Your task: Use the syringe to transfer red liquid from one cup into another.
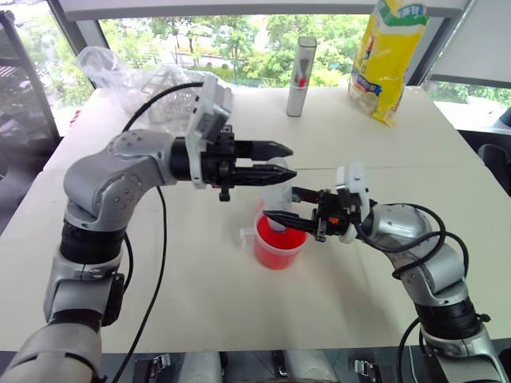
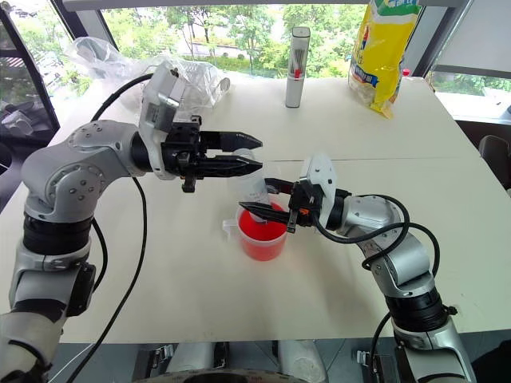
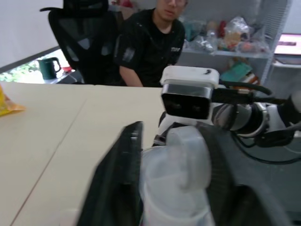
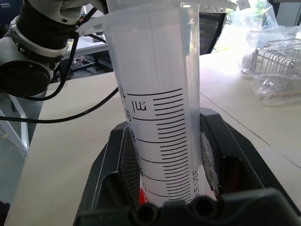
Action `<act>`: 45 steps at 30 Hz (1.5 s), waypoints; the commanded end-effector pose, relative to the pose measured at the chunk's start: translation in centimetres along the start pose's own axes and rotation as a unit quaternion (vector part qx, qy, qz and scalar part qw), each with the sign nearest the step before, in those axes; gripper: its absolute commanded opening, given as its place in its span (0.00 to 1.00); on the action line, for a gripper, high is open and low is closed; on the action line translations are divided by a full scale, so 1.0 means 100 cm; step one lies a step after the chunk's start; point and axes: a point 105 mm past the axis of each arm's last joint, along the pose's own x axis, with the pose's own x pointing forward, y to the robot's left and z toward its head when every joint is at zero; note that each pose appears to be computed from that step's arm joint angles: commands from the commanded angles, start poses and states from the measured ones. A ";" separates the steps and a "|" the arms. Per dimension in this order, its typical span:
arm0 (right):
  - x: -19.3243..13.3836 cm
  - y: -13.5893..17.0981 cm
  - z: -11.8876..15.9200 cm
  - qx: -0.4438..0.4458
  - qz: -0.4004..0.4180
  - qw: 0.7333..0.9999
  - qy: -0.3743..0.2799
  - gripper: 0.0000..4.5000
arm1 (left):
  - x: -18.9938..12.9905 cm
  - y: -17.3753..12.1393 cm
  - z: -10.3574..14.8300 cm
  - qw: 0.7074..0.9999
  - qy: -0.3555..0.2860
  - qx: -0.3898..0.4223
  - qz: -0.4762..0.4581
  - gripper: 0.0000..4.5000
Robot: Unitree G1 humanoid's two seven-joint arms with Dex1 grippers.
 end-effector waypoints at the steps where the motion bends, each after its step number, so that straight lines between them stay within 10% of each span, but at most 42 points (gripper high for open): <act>1: 0.000 0.004 0.007 -0.014 0.012 1.000 -0.007 0.31 | -0.003 -0.002 0.011 1.000 -0.015 0.014 0.007 0.01; 45: -0.005 0.016 -0.011 0.046 0.043 0.998 0.023 0.31 | -0.016 0.026 0.061 0.995 -0.072 0.053 0.051 0.01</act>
